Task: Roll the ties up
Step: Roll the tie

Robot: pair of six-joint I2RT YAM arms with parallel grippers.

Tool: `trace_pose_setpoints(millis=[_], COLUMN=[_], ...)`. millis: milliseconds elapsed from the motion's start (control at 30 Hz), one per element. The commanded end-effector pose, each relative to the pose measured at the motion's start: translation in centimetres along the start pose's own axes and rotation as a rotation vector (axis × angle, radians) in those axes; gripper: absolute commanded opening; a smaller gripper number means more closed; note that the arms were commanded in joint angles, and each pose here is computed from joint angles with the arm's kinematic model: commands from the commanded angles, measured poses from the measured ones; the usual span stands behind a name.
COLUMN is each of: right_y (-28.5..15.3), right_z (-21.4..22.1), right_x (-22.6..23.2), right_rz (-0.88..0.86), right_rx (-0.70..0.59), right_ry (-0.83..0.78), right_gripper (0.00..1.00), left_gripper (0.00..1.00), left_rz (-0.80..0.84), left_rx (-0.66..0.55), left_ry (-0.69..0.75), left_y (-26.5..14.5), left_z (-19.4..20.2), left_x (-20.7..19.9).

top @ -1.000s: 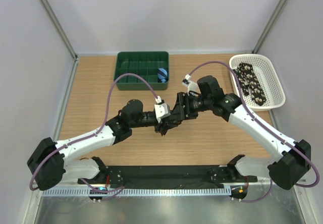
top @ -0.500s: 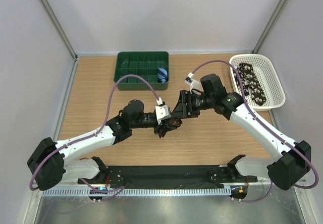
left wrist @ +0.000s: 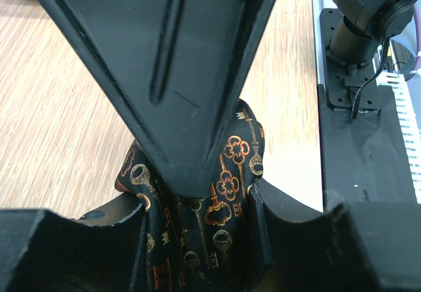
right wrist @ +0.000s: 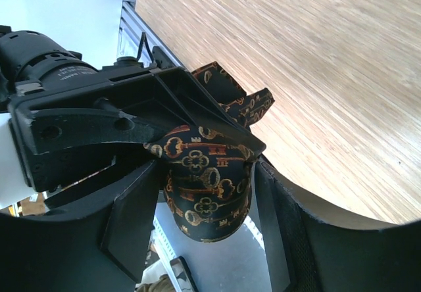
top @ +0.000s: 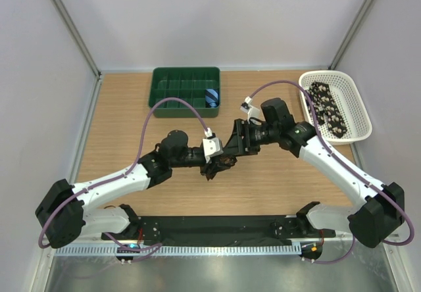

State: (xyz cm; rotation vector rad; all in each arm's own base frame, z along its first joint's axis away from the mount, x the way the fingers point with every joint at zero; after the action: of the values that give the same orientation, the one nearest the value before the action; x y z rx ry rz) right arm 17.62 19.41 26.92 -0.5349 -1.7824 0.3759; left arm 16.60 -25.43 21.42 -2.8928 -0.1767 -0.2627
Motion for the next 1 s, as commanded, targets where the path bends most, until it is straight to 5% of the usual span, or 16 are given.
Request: trace_pose_setpoints(millis=[0,733,967], right_y=[0.2,2.2,3.1], right_z=[0.0,0.8,0.9], right_x=[0.1,-1.5,-1.9], right_rz=[-0.027,-0.031,-0.091], right_rx=[0.003,0.043,0.03], right_ry=[0.002,0.046,0.067], right_gripper=[0.65,0.49,0.21], left_gripper=[0.0,0.0,0.01], left_rz=[-0.019,-0.03,-0.041], left_rx=[-0.056,-0.064,-0.045], left_ry=[0.055,0.044,0.037], left_y=[-0.1,0.5,0.5], left_z=[-1.7,-2.2,-2.2], left_x=[0.6,1.0,1.2])
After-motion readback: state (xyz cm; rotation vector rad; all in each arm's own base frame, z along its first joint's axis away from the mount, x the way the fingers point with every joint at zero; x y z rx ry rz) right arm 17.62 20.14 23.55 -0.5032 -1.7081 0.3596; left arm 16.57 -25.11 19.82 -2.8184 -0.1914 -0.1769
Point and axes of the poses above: each gripper's point midway between its finger pads, its own y axis out along the fingers, its own x axis along the line the jaws close on, z = x × y, the point moved 9 cm from there along -y, back along the fingers, and after that the axes turned 8 degrees about y, right-handed, at the moved point
